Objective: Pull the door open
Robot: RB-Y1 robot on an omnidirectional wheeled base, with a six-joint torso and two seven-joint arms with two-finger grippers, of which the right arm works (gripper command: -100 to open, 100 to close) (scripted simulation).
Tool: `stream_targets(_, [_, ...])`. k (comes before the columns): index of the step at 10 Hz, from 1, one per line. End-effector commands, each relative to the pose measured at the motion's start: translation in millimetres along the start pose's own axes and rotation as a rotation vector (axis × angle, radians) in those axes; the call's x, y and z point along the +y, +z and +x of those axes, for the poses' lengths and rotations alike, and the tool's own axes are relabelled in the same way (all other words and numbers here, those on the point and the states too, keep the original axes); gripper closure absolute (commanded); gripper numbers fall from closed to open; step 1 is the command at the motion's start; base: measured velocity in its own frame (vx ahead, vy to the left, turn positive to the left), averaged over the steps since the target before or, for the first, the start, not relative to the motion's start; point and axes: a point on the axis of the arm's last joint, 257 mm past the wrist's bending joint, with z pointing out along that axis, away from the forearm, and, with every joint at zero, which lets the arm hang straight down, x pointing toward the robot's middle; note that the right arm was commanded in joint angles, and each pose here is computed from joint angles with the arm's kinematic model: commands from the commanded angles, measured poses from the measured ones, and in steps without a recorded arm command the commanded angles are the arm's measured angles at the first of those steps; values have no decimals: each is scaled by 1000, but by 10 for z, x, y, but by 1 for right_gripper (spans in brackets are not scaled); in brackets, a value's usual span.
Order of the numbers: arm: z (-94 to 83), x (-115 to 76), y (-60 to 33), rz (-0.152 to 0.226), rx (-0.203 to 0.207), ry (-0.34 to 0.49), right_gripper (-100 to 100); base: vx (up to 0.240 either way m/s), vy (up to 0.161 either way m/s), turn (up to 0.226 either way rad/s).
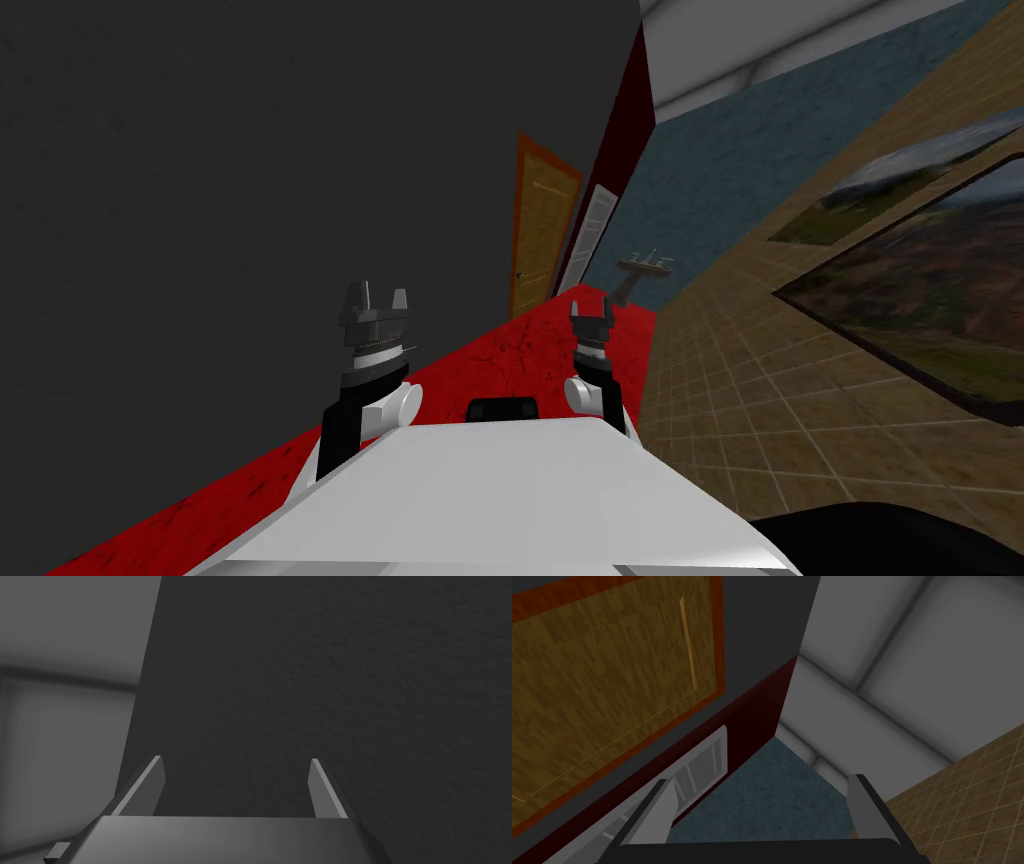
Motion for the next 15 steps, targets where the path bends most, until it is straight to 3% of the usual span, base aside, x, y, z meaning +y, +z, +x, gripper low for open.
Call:
stream_targets(1, [-92, -102, -41, 17, -11, 34, -100, 137, -102, 305])
stream_targets(7, [-388, -385, -161, 63, -58, 128, -100, 91, -89, 255])
stream_targets(15, [-968, -792, -415, 113, -174, 282, -100, 75, -128, 286])
